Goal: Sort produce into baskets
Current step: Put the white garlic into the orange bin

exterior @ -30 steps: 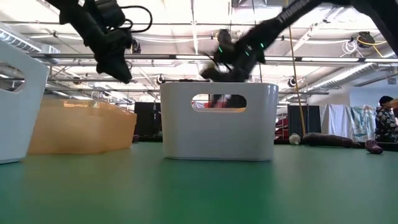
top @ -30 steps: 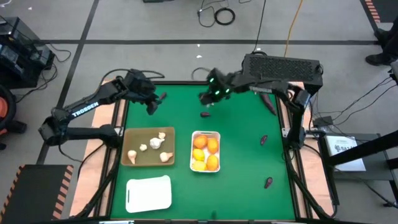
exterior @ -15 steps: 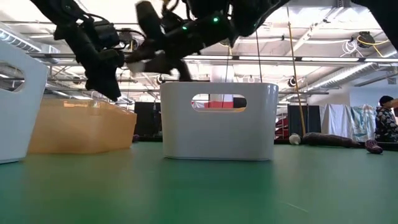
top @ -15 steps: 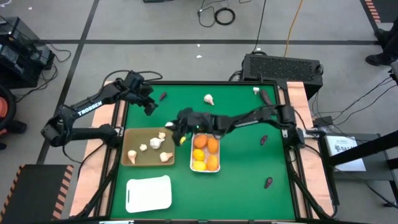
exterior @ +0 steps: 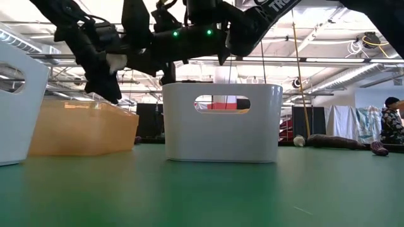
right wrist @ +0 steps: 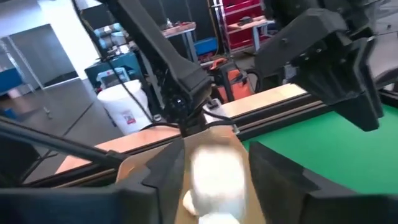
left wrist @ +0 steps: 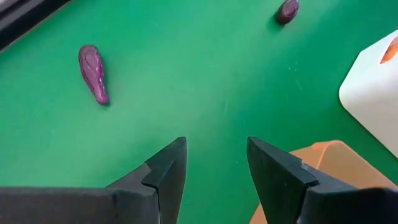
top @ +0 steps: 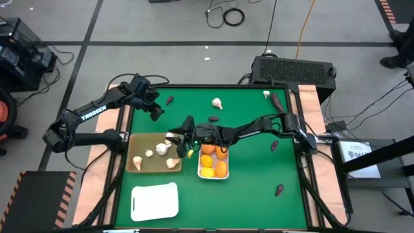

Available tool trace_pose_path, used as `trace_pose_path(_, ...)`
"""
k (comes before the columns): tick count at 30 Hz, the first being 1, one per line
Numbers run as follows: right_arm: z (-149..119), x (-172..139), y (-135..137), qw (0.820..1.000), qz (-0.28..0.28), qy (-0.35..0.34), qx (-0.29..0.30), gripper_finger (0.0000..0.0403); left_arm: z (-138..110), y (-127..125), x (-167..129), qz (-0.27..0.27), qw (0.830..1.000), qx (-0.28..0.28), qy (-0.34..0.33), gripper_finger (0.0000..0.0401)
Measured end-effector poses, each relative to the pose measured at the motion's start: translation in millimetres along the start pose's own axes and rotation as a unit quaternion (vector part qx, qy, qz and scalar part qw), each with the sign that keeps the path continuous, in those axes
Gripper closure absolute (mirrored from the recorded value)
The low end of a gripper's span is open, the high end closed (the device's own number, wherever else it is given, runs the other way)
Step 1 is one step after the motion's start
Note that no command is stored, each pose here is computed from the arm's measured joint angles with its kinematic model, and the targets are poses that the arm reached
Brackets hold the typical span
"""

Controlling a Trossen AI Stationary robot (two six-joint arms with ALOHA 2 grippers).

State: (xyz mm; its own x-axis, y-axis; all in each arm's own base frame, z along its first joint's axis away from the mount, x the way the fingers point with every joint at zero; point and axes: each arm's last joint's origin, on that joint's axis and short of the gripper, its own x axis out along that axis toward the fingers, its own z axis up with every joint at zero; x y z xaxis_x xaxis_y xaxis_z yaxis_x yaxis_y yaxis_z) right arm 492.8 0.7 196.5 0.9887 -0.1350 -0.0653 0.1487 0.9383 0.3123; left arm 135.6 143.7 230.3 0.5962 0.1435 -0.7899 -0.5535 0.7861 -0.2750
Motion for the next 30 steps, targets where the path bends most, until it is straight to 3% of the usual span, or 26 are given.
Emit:
trace_pose_path(6, 0.7, 0.3, -1.6, 1.0, 0.007, 0.003, 0.015, 0.0182, -0.5, 0.0, 0.0, 0.0, 1.0, -0.001, 0.002, 0.0225)
trace_pose_path(11, 9.3, -3.3, -2.0, 1.0, 0.001, 0.017, 0.001, 0.0165, 0.4, 0.0, 0.0, 0.0, 1.0, 0.0, -0.002, 0.0225)
trace_pose_path(14, 32.1, -14.3, -6.7, 0.998, -0.024, 0.051, -0.011, 0.0163, 0.2, -0.5, 0.2, -0.001, 1.0, -0.005, -0.001, 0.0225)
trace_pose_path(20, 105.8, -54.0, -41.3, 0.983, -0.12, 0.108, 0.087, 0.0163, 1.6, -6.1, 2.7, -0.009, 1.0, -0.011, -0.002, 0.0225)
trace_pose_path(25, 138.1, -110.4, -84.8, 0.936, -0.259, 0.22, 0.093, 0.0163, 8.6, -15.2, 5.5, -0.024, 0.999, -0.017, -0.03, 0.0225)
trace_pose_path(30, 151.6, -175.1, -123.8, 0.833, -0.44, 0.316, 0.109, 0.017, 18.1, -24.6, 7.2, -0.044, 0.996, -0.039, -0.072, 0.0225)
